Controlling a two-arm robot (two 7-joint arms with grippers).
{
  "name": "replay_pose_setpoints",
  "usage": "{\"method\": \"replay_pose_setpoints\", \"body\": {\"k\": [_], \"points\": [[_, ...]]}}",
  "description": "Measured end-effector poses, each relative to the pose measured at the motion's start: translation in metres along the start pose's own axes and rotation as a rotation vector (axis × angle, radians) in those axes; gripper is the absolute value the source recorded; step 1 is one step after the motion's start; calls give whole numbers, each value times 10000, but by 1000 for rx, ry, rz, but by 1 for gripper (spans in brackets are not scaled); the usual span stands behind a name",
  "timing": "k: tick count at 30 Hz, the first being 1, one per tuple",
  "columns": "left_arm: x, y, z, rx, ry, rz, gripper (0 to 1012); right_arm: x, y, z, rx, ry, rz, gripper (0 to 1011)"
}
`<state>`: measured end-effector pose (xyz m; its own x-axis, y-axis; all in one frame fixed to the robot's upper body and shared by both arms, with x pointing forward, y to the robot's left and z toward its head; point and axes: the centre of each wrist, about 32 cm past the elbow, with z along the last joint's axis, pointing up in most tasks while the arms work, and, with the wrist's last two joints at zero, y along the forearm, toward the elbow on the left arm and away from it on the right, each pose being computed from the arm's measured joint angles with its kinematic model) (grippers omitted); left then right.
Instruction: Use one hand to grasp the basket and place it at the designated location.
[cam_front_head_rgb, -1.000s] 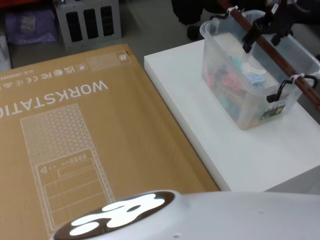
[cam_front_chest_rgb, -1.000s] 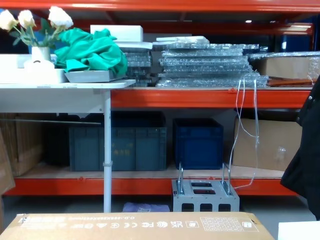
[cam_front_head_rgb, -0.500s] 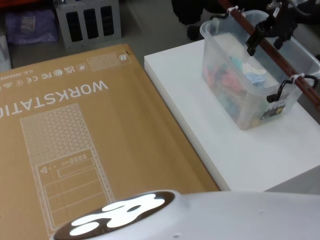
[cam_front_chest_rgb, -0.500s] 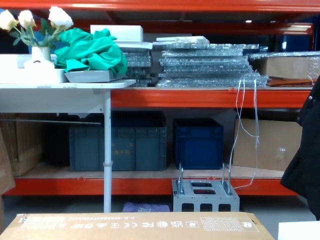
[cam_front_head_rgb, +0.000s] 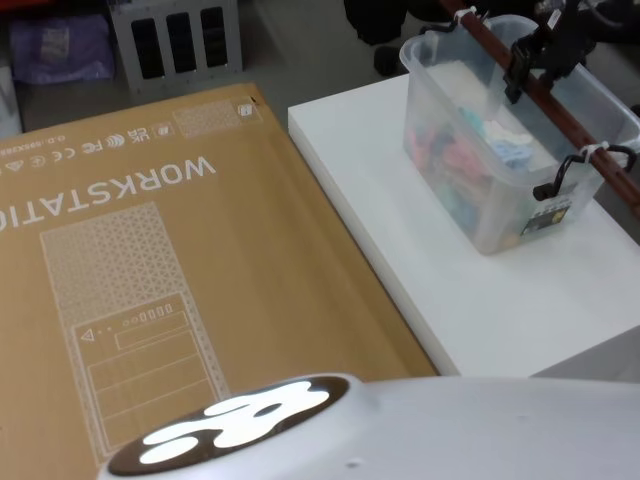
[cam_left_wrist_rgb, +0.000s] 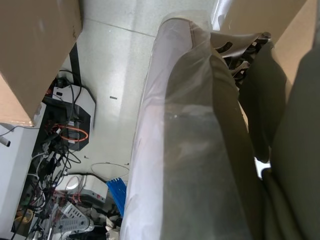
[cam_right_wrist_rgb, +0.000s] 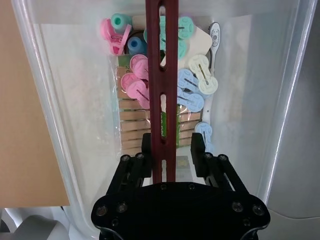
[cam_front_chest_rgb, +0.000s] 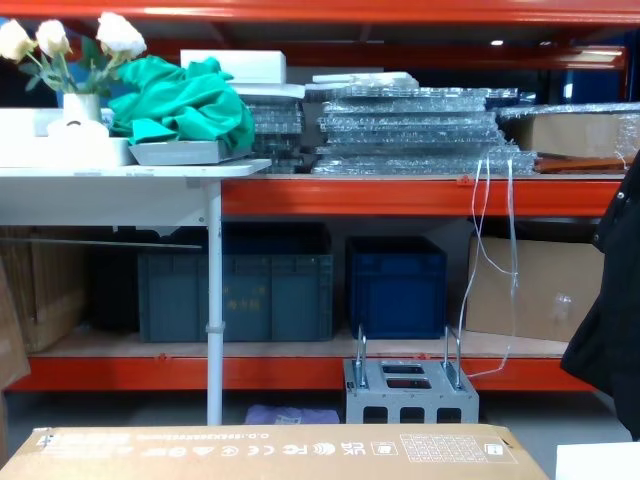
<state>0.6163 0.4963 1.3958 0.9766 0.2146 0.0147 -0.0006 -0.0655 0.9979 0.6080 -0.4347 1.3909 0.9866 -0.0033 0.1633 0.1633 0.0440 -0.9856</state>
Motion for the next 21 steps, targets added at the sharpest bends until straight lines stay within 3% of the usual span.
{"method": "replay_pose_setpoints", "body": {"k": [8,21], "points": [[0,0,0,0,0,0,0,-9,0,9,0,-1,-2,240],[0,0,0,0,0,0,0,-19,8,2,5,2,3,237]]}}
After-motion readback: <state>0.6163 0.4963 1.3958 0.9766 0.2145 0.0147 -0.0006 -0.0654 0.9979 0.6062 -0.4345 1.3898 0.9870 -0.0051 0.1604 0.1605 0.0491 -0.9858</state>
